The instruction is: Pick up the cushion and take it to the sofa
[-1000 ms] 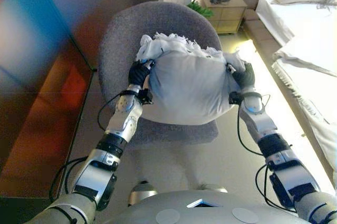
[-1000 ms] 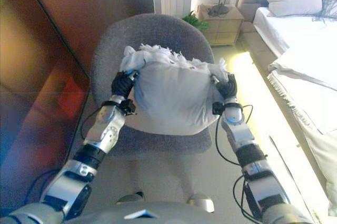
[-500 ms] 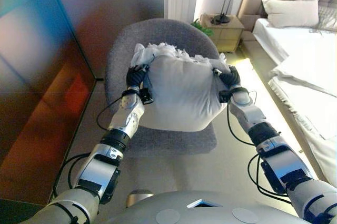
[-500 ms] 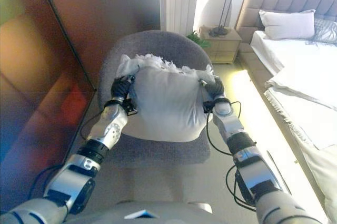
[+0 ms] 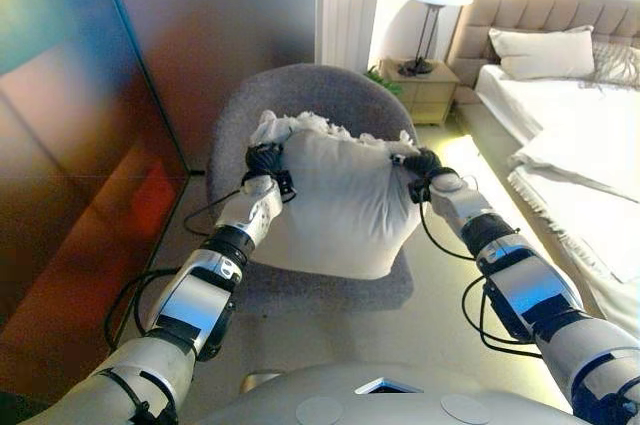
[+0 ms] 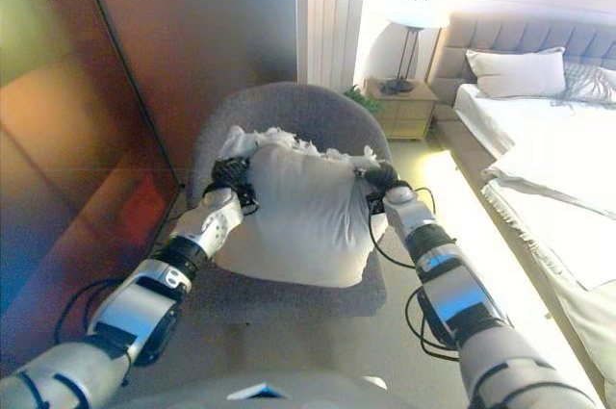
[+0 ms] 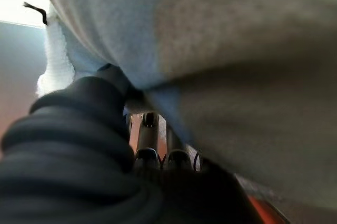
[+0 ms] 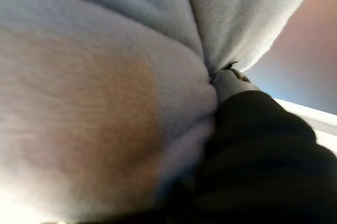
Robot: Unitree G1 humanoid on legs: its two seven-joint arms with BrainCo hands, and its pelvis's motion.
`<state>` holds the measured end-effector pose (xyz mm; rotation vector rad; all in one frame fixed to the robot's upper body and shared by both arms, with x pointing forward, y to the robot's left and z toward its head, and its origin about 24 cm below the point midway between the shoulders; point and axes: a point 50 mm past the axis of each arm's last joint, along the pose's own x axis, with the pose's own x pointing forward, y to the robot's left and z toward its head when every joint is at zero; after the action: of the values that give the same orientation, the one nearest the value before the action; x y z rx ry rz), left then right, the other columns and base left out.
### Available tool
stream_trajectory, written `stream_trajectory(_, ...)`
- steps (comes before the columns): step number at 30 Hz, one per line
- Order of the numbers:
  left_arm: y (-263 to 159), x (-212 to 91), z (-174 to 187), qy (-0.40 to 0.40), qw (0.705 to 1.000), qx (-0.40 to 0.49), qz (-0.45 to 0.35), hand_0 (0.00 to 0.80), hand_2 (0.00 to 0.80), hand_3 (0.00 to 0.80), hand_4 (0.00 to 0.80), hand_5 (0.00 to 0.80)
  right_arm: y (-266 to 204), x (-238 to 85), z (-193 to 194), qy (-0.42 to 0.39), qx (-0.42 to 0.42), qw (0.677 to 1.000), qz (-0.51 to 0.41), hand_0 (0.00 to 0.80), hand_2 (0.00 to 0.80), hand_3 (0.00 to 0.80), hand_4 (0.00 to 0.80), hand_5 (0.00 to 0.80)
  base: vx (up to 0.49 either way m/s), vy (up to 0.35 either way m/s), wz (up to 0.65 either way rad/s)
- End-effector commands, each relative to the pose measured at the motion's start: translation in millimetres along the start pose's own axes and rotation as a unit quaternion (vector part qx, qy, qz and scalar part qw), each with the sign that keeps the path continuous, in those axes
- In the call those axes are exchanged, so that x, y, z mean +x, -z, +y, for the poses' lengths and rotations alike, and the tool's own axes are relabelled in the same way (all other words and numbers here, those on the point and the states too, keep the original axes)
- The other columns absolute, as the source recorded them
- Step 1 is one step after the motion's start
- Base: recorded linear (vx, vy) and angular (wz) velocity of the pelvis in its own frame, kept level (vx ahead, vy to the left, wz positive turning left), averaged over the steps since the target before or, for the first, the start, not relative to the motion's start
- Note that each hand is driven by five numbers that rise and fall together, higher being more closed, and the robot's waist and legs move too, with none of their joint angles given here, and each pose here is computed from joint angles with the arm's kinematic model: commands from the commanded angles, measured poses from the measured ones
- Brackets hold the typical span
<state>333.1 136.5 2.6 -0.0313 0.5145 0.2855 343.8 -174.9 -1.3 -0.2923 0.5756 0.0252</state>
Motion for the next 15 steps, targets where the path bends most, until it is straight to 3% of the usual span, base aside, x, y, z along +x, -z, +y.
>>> stream_trajectory(1,-54.1,-16.4,-72.8,0.082,0.995,-0.008,-0.05,0.317,0.317,0.317,0.317,0.317,-86.7,-0.5,10.7,-0.009,-0.037,0.993,-0.111,0.8,0.8,0.8,0.8,0.8,0.111,0.012,0.03)
stream_trajectory(2,-51.2,-15.8,-72.9,0.082,0.996,-0.009,-0.042,0.0,0.0,0.0,0.0,0.0,-85.4,-0.1,10.7,-0.005,-0.042,0.993,-0.107,0.8,0.8,0.8,0.8,0.8,0.135,0.012,0.02)
stream_trajectory(3,-48.1,-15.4,-73.4,0.081,0.996,-0.002,-0.037,0.0,0.0,0.0,0.0,0.0,-83.8,0.5,11.2,-0.004,-0.05,0.993,-0.103,0.725,0.725,0.725,0.725,0.725,0.108,0.004,0.0)
stream_trajectory(4,-46.1,-15.5,-74.5,0.086,0.996,0.005,-0.034,0.0,0.0,0.0,0.0,0.0,-82.7,0.8,11.4,-0.001,-0.062,0.993,-0.103,0.204,0.204,0.204,0.204,0.204,0.104,0.007,0.0)
stream_trajectory(5,-43.3,-15.9,-76.2,0.092,0.995,0.011,-0.03,0.0,0.0,0.0,0.0,0.0,-81.6,1.1,11.1,0.005,-0.074,0.992,-0.1,0.0,0.0,0.0,0.0,0.0,0.078,0.011,0.01)
stream_trajectory(15,-18.9,-16.8,-75.0,0.127,0.991,0.047,-0.022,0.0,0.0,0.0,0.0,0.0,-65.1,1.5,-3.3,0.074,-0.078,0.991,-0.084,0.0,0.0,0.0,0.0,0.0,0.051,0.038,0.02)
